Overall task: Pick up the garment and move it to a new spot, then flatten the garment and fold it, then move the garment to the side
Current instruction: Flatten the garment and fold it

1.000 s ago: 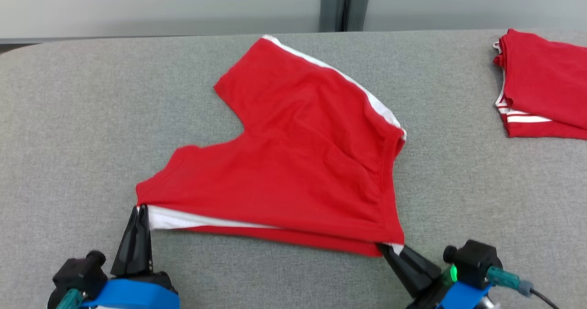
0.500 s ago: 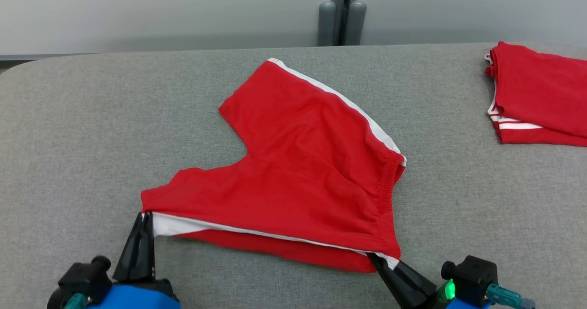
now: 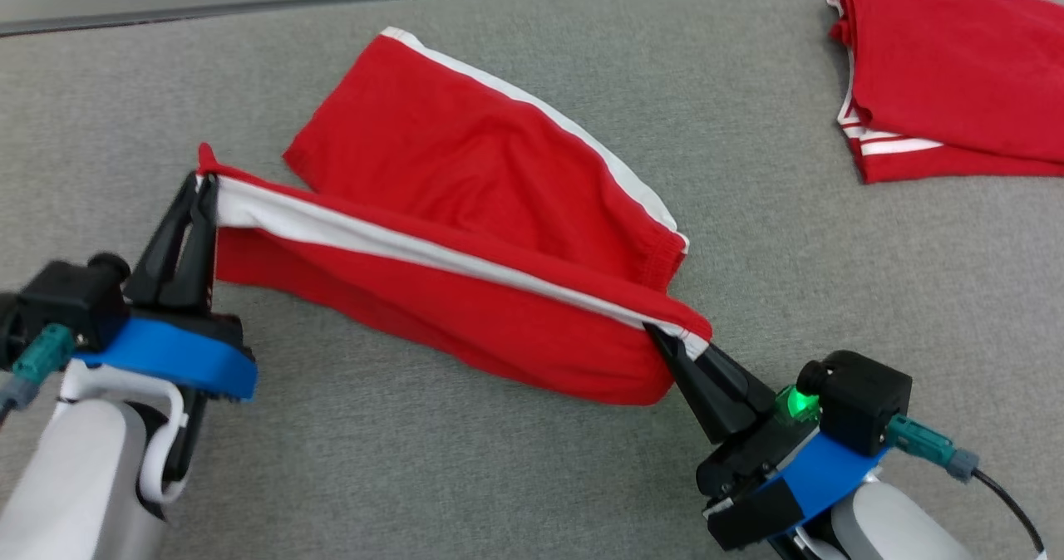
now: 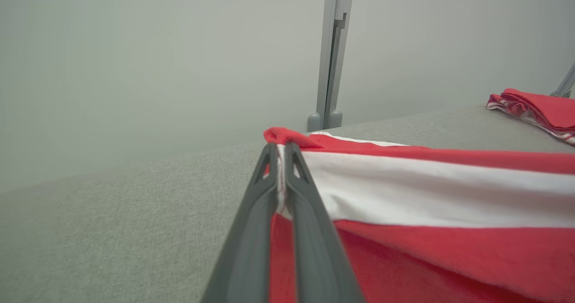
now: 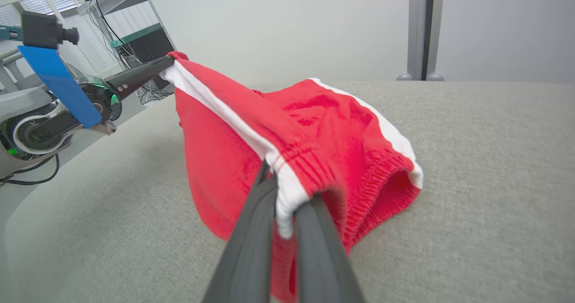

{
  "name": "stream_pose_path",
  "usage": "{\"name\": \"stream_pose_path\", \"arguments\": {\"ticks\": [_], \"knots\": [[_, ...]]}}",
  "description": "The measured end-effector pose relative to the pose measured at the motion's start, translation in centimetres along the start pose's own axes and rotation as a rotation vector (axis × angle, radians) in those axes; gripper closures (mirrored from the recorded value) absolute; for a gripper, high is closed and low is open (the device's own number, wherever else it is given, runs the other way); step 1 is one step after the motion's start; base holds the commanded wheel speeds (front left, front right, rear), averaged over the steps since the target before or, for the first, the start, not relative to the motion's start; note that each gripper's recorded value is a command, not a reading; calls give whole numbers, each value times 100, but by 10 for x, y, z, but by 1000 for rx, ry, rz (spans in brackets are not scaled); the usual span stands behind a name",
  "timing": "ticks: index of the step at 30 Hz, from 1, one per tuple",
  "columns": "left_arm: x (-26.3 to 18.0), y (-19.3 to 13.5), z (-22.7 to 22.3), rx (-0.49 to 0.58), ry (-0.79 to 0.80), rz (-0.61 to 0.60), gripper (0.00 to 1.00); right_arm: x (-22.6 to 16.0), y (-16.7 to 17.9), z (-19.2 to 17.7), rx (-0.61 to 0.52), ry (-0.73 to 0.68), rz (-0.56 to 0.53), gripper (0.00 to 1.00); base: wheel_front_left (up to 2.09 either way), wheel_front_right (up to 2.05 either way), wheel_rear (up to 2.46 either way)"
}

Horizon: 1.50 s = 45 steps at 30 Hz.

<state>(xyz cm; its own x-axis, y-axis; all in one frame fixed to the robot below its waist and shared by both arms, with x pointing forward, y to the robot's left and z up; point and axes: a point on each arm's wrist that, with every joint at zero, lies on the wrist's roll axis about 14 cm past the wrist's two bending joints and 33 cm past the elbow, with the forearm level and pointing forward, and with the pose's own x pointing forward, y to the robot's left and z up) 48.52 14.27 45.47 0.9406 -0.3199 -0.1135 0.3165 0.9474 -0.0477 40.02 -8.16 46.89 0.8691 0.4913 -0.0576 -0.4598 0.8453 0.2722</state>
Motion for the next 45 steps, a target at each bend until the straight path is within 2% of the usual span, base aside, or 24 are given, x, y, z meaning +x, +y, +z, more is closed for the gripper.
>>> {"name": "stream_pose_path", "arguments": {"ticks": [5,19,26,32,33,34,35,36,37,45], "knots": [[46,-2,-3,58,28,-74,100,15,-24,3,-4,-26,-62,100,0,0,0],[142,-21,-28,157,110,-210,100,52,-59,-7,-21,-35,-135,100,0,0,0],[172,-28,-40,183,137,-249,100,61,-72,-10,-38,-34,-167,100,0,0,0],[180,-30,-53,180,171,-268,100,65,-82,-15,-51,-18,-194,100,0,0,0],[180,-31,-55,177,174,-271,100,65,-83,-17,-49,-10,-196,93,0,0,0],[182,-31,-56,168,176,-269,100,66,-82,-20,-48,2,-193,75,0,0,0],[182,-29,-59,163,183,-266,62,67,-82,-21,-47,6,-191,14,0,0,0],[181,-28,-62,170,193,-266,3,67,-81,-22,-46,8,-191,0,0,0,0],[181,-28,-64,171,196,-267,0,67,-81,-22,-46,8,-192,0,0,0,0],[181,-22,-41,171,123,-250,0,51,-89,-10,-89,-12,-227,0,0,0,0]]}}
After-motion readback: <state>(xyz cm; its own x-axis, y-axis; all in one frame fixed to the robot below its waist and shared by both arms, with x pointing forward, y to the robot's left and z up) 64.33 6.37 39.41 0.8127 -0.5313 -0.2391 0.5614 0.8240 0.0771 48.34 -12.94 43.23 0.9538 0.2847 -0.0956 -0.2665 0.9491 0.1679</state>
